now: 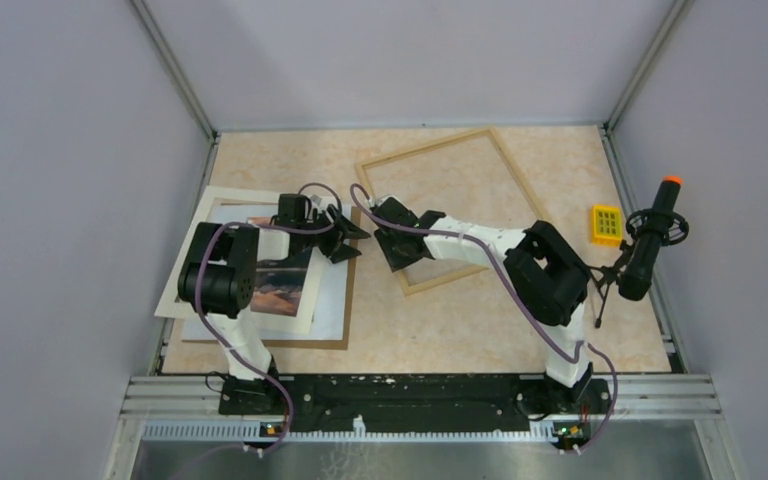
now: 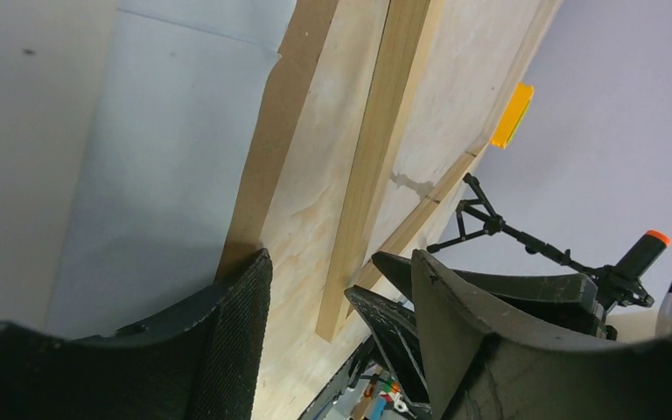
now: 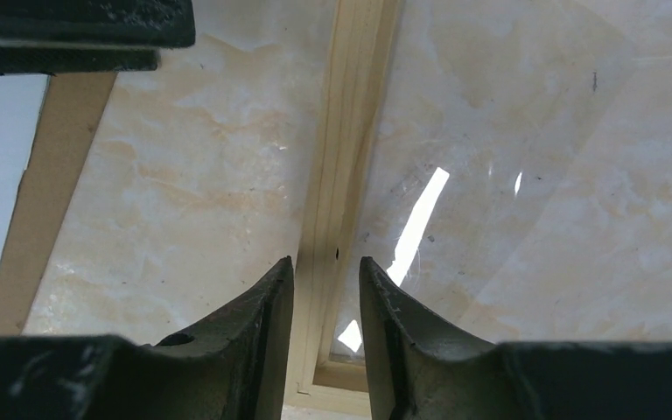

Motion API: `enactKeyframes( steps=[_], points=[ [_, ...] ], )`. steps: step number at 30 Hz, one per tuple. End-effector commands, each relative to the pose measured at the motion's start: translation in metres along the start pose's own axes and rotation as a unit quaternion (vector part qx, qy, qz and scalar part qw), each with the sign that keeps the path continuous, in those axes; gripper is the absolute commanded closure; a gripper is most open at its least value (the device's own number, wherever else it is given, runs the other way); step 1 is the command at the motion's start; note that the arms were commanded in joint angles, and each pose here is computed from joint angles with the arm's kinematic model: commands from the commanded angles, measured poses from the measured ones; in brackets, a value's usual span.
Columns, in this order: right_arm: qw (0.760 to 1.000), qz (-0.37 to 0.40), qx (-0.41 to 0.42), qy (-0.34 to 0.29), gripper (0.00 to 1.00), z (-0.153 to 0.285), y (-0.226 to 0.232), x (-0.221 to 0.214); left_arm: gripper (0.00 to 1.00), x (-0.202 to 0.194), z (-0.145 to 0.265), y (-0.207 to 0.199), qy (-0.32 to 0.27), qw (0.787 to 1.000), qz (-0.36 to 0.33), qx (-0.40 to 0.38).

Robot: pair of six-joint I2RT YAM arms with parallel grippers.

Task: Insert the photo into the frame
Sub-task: Adjust the photo frame item at the center of the board, then pick up the photo frame from the center of the board.

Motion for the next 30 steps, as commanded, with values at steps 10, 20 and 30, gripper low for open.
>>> enactKeyframes(
  steps=[10, 20, 30],
  points=[
    [1.000, 0.007, -0.023, -0.003, 0.69, -0.017, 0.003, -0.010, 0.38, 0.003, -0.012, -0.013, -0.016, 0.999, -0.011, -0.040],
    [1.000, -0.006, -0.005, -0.031, 1.00, -0.009, 0.007, -0.003, 0.35, 0.005, -0.023, -0.008, -0.034, 0.998, 0.005, -0.059],
    [0.997, -0.026, 0.013, -0.065, 1.00, 0.012, -0.002, 0.008, 0.13, -0.007, -0.052, 0.002, -0.048, 0.993, 0.013, -0.107]
  ],
)
Point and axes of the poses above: each gripper's point midway between its finger pads, its own z axis back along the fingers, its own y axis along the line the jaws close on, x = y × z, the point moved 3 cm from there along z, back along the fingers, and after that the axes turned 1 degree about z, right-handed, at the moved point
